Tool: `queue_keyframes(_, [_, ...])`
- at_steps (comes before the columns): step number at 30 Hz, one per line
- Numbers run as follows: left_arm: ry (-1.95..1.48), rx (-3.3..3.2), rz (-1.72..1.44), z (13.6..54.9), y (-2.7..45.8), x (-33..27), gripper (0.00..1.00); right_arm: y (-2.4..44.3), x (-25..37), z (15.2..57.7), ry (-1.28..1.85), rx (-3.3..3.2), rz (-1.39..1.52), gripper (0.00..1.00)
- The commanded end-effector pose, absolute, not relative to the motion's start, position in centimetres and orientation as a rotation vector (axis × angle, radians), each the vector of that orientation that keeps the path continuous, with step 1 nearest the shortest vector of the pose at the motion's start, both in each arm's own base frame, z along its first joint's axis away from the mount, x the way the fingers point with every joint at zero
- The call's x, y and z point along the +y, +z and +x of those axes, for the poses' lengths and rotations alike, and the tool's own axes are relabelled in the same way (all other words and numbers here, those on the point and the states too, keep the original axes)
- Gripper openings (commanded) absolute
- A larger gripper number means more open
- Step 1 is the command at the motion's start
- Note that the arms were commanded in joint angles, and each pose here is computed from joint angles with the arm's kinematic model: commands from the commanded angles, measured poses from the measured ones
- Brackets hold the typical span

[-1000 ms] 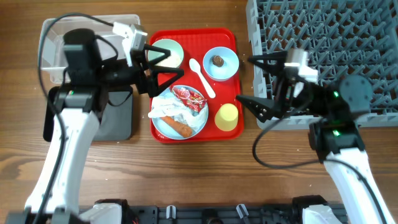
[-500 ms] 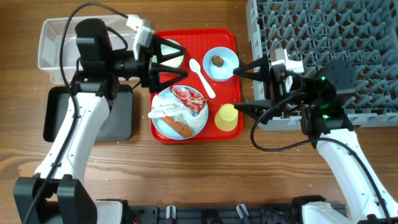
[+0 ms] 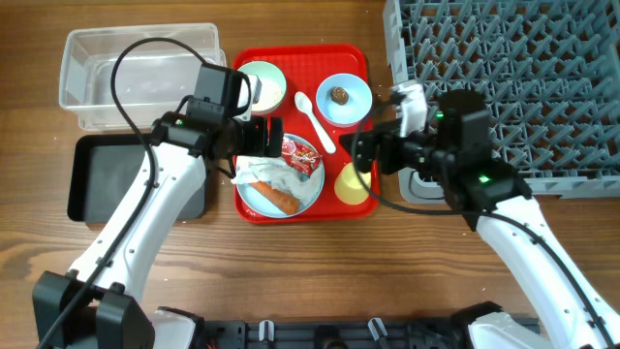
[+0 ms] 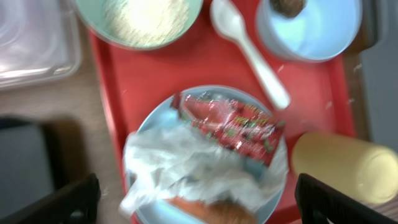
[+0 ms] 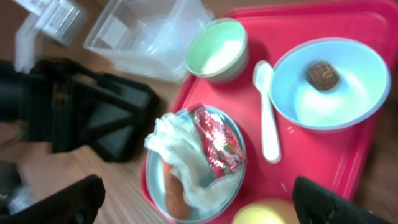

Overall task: Sort waste into correct bins and load items into the dishwasher rack
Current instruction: 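Lower left gripper to tissue on plate, right gripper to yellow cup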

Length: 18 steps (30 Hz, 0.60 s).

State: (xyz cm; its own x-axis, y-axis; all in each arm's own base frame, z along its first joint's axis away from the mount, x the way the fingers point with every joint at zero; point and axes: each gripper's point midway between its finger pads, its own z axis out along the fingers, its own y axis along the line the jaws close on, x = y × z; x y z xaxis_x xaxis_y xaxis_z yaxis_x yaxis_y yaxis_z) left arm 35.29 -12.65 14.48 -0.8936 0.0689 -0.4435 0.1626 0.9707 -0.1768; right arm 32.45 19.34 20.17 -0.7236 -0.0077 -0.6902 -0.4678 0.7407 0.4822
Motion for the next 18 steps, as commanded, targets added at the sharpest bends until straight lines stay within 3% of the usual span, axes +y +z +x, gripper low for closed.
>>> queue_keyframes(1, [-0.155, 2.721, 0.135, 34.4, 15.1, -11.2, 1.00, 21.9, 18.4, 33.9, 0.477, 2.263, -0.323, 1.00])
queue_keyframes(5, [-0.372, 2.770, 0.179, 32.9, 15.0, -13.7, 1.00, 21.6, 20.2, 32.1, 0.507, 2.297, -0.399, 1.00])
queue_keyframes(12, [-0.383, 2.760, 0.180, 33.1, 15.2, -13.8, 1.00, 21.7, 21.2, 31.3, 0.594, 2.306, -0.438, 1.00])
queue_keyframes(18, [-0.191, 2.835, -0.272, 32.5, 16.6, -8.4, 0.99, 20.9, 19.8, 30.4, 0.540, 2.404, -0.364, 1.00])
